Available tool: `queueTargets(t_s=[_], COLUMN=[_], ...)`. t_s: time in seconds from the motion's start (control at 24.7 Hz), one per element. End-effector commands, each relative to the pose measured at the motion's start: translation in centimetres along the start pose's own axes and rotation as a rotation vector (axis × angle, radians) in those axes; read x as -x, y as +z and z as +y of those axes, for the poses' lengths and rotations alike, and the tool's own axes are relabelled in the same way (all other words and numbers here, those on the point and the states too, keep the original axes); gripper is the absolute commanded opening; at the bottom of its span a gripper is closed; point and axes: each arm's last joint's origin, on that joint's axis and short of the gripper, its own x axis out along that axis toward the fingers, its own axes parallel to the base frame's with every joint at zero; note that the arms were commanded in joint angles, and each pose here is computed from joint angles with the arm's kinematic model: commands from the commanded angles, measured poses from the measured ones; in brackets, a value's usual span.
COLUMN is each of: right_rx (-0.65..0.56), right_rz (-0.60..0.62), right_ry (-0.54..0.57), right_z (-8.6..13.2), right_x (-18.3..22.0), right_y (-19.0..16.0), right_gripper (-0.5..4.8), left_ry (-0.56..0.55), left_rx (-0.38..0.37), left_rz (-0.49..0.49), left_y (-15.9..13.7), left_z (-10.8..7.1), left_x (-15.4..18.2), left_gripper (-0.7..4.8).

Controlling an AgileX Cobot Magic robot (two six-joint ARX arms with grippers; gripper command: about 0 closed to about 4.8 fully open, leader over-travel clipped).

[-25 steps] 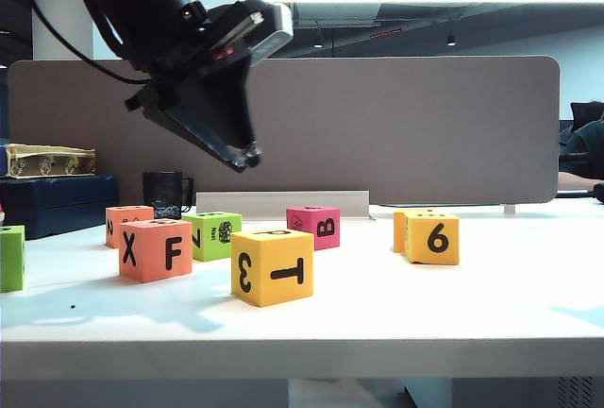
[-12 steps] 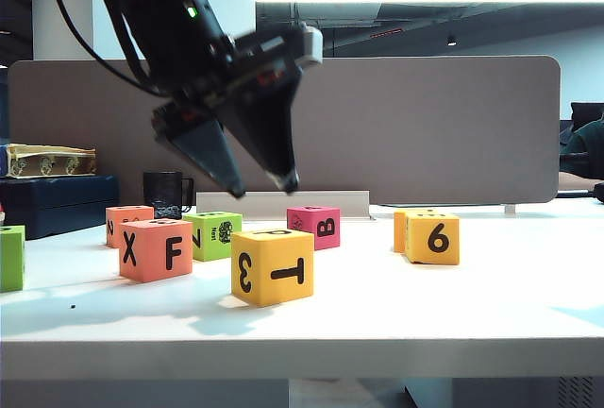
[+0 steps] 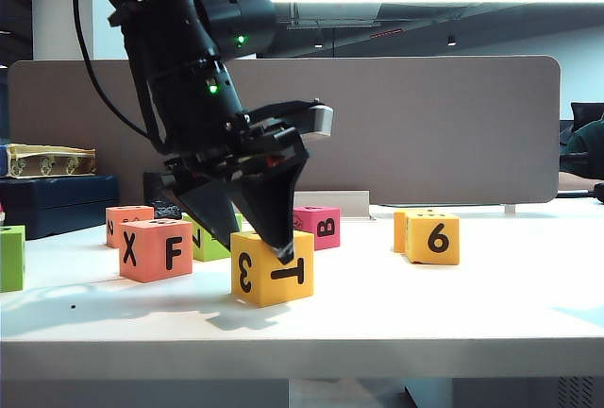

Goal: Select the appropriate blocks from the scattered letter blocks on the table and arrange them in a row to spell out "DEEP".

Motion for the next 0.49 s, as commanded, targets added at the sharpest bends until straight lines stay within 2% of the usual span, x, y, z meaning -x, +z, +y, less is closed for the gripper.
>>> queueTargets(t_s=[0.04,0.12,0.49], right_rx=[0.012,0.012,0.015], right_rz=[-0.015,-0.015,-0.015], right_ry=[0.001,-0.002,-0.002], right_z=[0.08,0.07,0.07], right_x=[0.12,0.12,0.12], right_y=[0.23,0.23,0.24], right_gripper=[-0.02,-0.02,-0.02], left_ry=[0.014,0.016,0.001], left_rx=[0.014,0.048,0.220], left_rz=[-0.014,-0.026,-0.069], left_y=[0.25,0.38,0.98], left_z=[0.00,0.02,-0.92], left_x=[-0.14,-0.12,-0.20], left_gripper=[3.22,2.95,2.95])
